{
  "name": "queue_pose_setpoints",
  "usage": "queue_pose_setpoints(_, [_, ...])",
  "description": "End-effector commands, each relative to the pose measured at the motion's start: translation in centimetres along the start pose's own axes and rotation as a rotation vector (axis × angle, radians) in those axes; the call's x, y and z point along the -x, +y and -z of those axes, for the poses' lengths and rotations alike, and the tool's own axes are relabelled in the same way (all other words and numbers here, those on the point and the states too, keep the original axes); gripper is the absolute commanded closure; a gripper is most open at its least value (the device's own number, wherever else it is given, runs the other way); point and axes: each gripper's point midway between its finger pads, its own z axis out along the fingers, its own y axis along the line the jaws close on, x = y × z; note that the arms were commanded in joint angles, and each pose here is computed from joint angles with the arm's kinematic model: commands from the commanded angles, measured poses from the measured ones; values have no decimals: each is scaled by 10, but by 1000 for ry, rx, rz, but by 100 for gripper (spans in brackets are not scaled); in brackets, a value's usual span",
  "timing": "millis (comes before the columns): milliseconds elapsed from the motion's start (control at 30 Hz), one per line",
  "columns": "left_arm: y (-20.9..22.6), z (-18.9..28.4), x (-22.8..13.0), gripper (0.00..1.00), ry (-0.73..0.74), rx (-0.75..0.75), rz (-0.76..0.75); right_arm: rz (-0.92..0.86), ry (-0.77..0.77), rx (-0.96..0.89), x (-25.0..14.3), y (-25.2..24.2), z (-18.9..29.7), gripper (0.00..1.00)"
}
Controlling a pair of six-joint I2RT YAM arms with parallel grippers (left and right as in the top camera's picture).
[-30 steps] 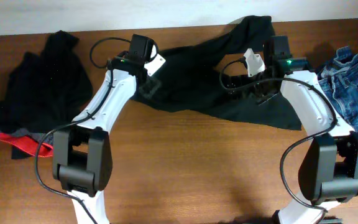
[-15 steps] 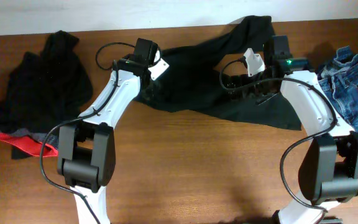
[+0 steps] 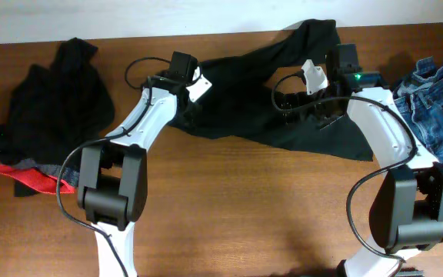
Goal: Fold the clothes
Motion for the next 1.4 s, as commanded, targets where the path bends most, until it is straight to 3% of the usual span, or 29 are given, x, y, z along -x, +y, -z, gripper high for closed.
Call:
queue_pose_setpoints(0, [-7, -11, -1, 99, 4, -11, -13, 9, -28, -13, 9, -2, 7, 1])
queue_pose_setpoints(300, [62, 31, 45, 99, -81, 281, 38, 9, -28, -13, 9, -2, 7, 1])
queue_pose_setpoints(533, [123, 87, 109, 99, -341, 485, 142, 9, -26, -12, 8, -1, 6, 1])
queue_pose_setpoints(633, [137, 92, 118, 99, -409, 503, 167, 8, -22, -12, 7, -1, 6, 1])
queue_pose_setpoints(667, [141, 91, 120, 96, -427, 502, 172, 8, -20, -12, 6, -1, 5, 1])
queue_pose_setpoints(700, [143, 90, 120, 81, -436, 502, 175, 8, -20, -12, 6, -1, 5, 1])
queue_pose_setpoints(733, [145, 86, 119, 14, -435, 503, 178, 7, -19, -12, 6, -1, 5, 1])
queue_pose_setpoints(767, [145, 81, 117, 1, -426, 501, 178, 7, -18, -11, 5, -1, 5, 1])
queue_pose_setpoints(933, [150, 75, 87, 1, -283, 548, 213, 7, -18, -11, 5, -1, 5, 1])
queue_pose_setpoints(1000, [143, 84, 59, 1, -180, 526, 335, 8, -20, -12, 6, -1, 5, 1])
queue_pose_setpoints(1200, [78, 80, 8, 1, -6, 133, 520, 9, -21, -12, 6, -1, 5, 1])
queue_pose_setpoints(1367, [70, 66, -19, 2, 59, 15, 594, 9, -21, -12, 6, -1, 5, 1])
